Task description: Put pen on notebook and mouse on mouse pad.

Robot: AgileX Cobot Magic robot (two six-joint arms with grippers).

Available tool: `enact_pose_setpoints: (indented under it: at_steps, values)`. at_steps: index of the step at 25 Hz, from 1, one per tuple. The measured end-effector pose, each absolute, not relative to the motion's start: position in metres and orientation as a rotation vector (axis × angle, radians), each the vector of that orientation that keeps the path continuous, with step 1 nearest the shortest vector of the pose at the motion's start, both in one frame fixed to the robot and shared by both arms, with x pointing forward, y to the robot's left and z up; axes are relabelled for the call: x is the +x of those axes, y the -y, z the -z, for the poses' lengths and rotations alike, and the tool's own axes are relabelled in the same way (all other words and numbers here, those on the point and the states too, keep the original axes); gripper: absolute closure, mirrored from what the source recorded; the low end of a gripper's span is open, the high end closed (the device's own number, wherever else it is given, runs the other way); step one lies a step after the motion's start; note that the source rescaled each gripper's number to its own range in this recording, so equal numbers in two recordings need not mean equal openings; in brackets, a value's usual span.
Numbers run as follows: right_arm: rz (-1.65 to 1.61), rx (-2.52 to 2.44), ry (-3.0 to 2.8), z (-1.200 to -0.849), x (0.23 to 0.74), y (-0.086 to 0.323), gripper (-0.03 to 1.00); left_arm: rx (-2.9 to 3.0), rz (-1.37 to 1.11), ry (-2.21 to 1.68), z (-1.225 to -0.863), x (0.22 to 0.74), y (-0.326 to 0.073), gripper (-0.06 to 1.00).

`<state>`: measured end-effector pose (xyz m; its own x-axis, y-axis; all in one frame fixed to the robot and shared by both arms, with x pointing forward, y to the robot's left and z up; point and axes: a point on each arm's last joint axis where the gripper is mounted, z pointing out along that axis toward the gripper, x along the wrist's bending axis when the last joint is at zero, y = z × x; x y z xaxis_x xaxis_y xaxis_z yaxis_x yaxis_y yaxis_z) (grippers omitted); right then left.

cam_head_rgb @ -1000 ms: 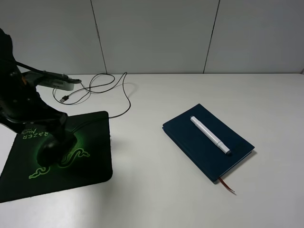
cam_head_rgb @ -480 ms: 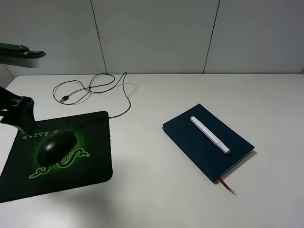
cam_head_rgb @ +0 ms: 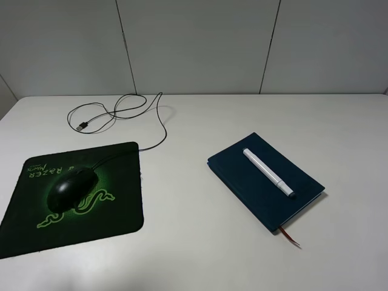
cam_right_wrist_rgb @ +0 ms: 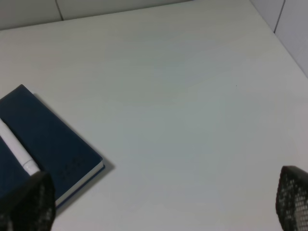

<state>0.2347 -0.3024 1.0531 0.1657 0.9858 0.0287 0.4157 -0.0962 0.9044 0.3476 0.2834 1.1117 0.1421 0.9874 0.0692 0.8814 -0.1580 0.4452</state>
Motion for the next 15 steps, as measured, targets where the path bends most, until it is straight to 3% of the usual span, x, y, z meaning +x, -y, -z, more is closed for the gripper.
enact_pose_setpoints:
  at_steps: [6, 15]
  values:
    - [-0.898, 1.642, -1.364, -1.053, 0.235, 0.302, -0.03, 1.974, -0.595, -1.682, -1.119, 0.296, -0.294, -0.06]
    - [-0.898, 1.642, -1.364, -1.053, 0.235, 0.302, -0.03, 1.996, -0.645, -1.389, -1.087, 0.243, -0.298, -0.06]
